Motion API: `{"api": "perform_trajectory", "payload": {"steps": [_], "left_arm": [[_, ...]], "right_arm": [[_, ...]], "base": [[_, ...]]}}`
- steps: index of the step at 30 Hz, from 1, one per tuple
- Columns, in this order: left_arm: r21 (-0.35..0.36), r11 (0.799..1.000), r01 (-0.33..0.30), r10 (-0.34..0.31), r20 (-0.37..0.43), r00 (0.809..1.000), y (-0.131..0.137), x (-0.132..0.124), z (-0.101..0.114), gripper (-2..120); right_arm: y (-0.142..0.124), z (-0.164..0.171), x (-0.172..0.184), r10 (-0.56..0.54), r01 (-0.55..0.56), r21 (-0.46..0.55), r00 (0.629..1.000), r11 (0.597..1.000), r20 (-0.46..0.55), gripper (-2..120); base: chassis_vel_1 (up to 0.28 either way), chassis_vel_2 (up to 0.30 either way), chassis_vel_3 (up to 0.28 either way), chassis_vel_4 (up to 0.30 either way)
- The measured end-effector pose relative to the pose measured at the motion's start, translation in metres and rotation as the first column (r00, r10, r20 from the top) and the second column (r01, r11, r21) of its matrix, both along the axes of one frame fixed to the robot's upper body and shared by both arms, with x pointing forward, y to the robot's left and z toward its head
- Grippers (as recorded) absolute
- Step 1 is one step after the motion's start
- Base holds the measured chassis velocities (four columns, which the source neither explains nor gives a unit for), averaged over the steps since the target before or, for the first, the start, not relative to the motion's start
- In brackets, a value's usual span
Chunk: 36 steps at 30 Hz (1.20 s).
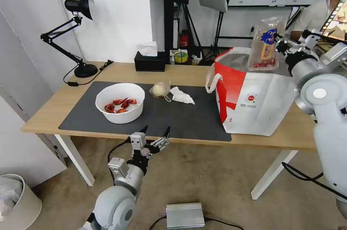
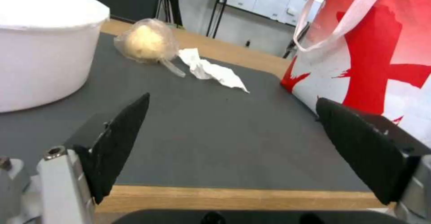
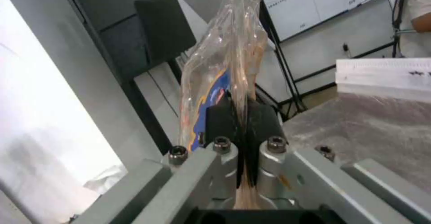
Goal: Pick up the trash from the table and place it into the takeout bag.
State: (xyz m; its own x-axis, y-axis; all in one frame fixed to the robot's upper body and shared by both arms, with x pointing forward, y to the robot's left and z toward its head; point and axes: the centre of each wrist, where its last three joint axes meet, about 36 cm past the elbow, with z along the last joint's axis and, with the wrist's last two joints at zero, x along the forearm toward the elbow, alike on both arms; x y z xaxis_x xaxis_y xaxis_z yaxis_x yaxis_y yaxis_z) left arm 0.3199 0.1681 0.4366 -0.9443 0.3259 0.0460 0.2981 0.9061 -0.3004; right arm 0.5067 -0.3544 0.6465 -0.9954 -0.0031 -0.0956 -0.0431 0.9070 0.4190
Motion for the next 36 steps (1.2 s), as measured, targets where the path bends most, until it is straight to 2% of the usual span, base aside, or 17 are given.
{"api": "perform_trajectory", "payload": {"steps": [17, 24, 28, 30, 31, 36], "left_arm": [[0.002, 1.000, 0.000, 0.000, 0.003, 1.000, -0.001, 0.002, 0.000, 100], [0.003, 1.000, 0.000, 0.000, 0.002, 1.000, -0.001, 0.002, -0.001, 100], [0.004, 1.000, 0.000, 0.000, 0.002, 1.000, -0.001, 0.002, -0.001, 100], [0.005, 1.000, -0.001, 0.001, 0.004, 1.000, -0.001, 0.002, -0.001, 100], [0.005, 1.000, -0.001, 0.001, 0.004, 1.000, -0.001, 0.002, -0.001, 100], [0.005, 1.000, -0.005, 0.005, 0.010, 1.000, 0.001, 0.003, 0.001, 100]], "right_arm": [[0.002, -0.017, -0.007, -0.008, 0.008, 0.013, 0.999, 1.000, -0.038, 0], [0.004, -0.014, -0.011, -0.016, 0.016, 0.014, 0.999, 1.000, -0.040, 28], [0.004, -0.014, -0.012, -0.017, 0.018, 0.015, 0.999, 1.000, -0.042, 37], [0.004, -0.014, -0.012, -0.017, 0.017, 0.017, 0.999, 1.000, -0.043, 51], [0.004, -0.014, -0.012, -0.017, 0.017, 0.017, 0.999, 1.000, -0.043, 51], [0.004, -0.012, -0.013, -0.001, 0.002, 0.030, 0.999, 1.000, -0.042, 71]], "base": [[0.000, 0.000, 0.000, 0.000], [0.000, 0.000, 0.000, 0.000], [0.000, 0.000, 0.000, 0.000], [0.000, 0.000, 0.000, 0.000], [0.000, 0.000, 0.000, 0.000], [0.000, 0.000, 0.000, 0.000]]}}
